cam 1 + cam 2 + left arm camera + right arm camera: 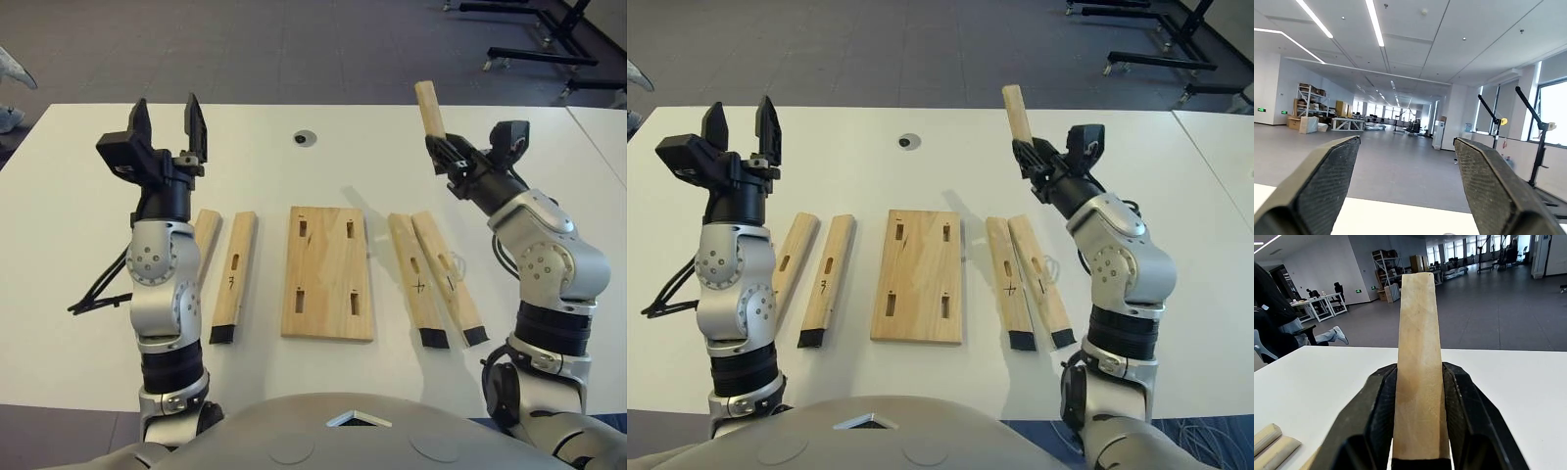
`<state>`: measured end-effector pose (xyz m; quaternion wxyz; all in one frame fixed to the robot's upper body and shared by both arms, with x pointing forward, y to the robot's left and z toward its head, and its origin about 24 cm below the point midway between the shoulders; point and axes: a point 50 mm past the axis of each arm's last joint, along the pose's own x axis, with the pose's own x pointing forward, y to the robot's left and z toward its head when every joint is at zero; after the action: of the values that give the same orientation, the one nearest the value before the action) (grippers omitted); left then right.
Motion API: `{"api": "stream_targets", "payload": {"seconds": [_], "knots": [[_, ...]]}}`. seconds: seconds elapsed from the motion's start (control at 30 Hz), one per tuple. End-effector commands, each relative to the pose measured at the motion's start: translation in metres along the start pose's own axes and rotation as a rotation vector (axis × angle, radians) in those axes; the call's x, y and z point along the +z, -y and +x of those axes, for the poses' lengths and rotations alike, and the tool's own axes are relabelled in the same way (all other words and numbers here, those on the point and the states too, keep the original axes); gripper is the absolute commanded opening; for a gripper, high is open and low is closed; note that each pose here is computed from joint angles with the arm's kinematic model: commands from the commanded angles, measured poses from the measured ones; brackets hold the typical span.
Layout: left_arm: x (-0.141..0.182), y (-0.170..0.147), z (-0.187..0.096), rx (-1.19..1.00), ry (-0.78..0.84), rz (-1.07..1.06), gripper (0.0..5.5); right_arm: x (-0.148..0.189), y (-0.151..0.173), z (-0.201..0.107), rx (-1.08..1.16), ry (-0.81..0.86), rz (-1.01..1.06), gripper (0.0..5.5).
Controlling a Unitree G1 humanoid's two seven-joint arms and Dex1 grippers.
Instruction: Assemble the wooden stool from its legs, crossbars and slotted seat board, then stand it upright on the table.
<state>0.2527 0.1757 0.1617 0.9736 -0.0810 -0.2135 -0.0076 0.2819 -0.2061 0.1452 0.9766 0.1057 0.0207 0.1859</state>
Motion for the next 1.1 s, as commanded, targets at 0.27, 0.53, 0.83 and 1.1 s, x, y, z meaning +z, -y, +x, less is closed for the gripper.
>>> {"api": "stream_targets", "payload": {"seconds": [0.27,0.53,0.83,1.1], "knots": [[-0.008,0.032,0.015,-0.322,-0.192,-0.543,3.49,-0.015,-0.085,0.012,0.407,0.114,-0.374,1.29],[-0.017,0.053,0.006,-0.487,-0.409,-0.840,3.49,-0.026,-0.121,0.020,0.516,0.211,-0.453,1.29],[-0.024,0.063,0.005,-0.511,-0.460,-0.853,3.49,-0.037,-0.122,0.027,0.546,0.177,-0.431,1.29],[-0.023,0.071,0.004,-0.548,-0.470,-0.869,2.73,-0.041,-0.122,0.029,0.546,0.164,-0.417,1.29]]}}
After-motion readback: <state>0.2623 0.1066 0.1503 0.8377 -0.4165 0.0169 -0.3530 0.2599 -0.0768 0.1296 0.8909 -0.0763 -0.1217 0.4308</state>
